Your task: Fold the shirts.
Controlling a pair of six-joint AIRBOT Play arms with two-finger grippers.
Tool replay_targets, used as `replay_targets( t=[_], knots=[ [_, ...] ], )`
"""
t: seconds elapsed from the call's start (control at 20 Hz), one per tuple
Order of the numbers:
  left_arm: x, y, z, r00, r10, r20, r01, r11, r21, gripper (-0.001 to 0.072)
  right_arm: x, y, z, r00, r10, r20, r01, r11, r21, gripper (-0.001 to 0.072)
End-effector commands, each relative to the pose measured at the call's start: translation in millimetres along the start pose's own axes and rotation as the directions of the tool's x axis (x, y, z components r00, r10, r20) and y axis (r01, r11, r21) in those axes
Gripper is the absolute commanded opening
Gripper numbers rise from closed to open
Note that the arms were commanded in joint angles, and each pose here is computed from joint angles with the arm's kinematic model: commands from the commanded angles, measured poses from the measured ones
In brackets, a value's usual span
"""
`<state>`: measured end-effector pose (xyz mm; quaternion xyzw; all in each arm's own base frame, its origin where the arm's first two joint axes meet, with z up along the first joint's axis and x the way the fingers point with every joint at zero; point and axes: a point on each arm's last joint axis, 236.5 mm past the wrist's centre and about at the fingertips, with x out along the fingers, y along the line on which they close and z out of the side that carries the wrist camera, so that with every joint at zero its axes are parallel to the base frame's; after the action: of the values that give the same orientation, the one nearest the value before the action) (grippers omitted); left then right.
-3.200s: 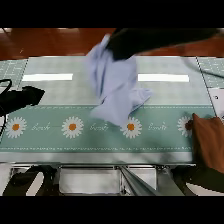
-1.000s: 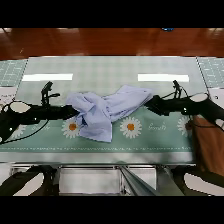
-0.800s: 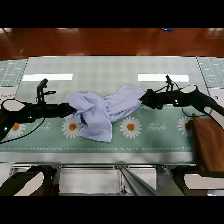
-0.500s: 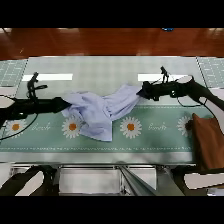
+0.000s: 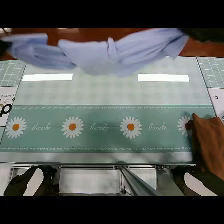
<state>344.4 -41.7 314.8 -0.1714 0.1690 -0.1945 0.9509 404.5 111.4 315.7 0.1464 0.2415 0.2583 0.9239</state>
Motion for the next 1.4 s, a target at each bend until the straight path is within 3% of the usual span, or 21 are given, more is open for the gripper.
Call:
replay_targets(
  t=[0.0,0.25,0.5,0.65,0.8,1.0,1.2,1.35],
  knots=[
    [-59.4,-49.1,54.9,0.983,0.019,0.184,-0.047,0.987,0.152,0.0018,-97.7,45.9,31.7,0.979,-0.095,0.183,0.128,0.975,-0.183,0.002],
    [-111.0,-82.4,47.4,0.96,0.104,0.262,-0.171,0.953,0.25,0.0017,-201.6,52.8,10.2,0.901,-0.323,0.29,0.383,0.905,-0.183,0.002],
    [-136.0,-79.7,2.2,0.961,0.218,0.167,-0.259,0.924,0.28,0.0017,-269.1,29.4,-42.3,0.804,-0.548,0.232,0.578,0.811,-0.088,0.0021],
    [-111.4,-71.3,-62.4,0.984,0.164,-0.07,-0.147,0.968,0.204,0.0017,-258.8,21.6,-74.2,0.821,-0.557,0.123,0.567,0.821,-0.062,0.0021],
    [-77.1,-49.4,-146.6,0.941,0.082,-0.33,-0.064,0.996,0.064,0.0017,-218.8,1.1,-110.3,0.846,-0.532,-0.033,0.53,0.846,-0.049,0.002],
    [-44.6,-2.5,-257.2,0.825,0.029,-0.565,-0.124,0.984,-0.131,0.0017,-143.8,-35.5,-166.9,0.866,-0.448,-0.222,0.463,0.886,0.017,0.002],
    [-8.8,29.9,-311.8,0.815,-0.01,-0.58,-0.204,0.931,-0.303,0.0017,-56.1,-67.7,-201.0,0.875,-0.304,-0.378,0.357,0.931,0.077,0.002],
    [17.9,57.8,-316.1,0.842,0.026,-0.539,-0.252,0.902,-0.351,0.0017,13.4,-100.4,-200.1,0.894,-0.229,-0.384,0.309,0.937,0.161,0.002]
  ],
)
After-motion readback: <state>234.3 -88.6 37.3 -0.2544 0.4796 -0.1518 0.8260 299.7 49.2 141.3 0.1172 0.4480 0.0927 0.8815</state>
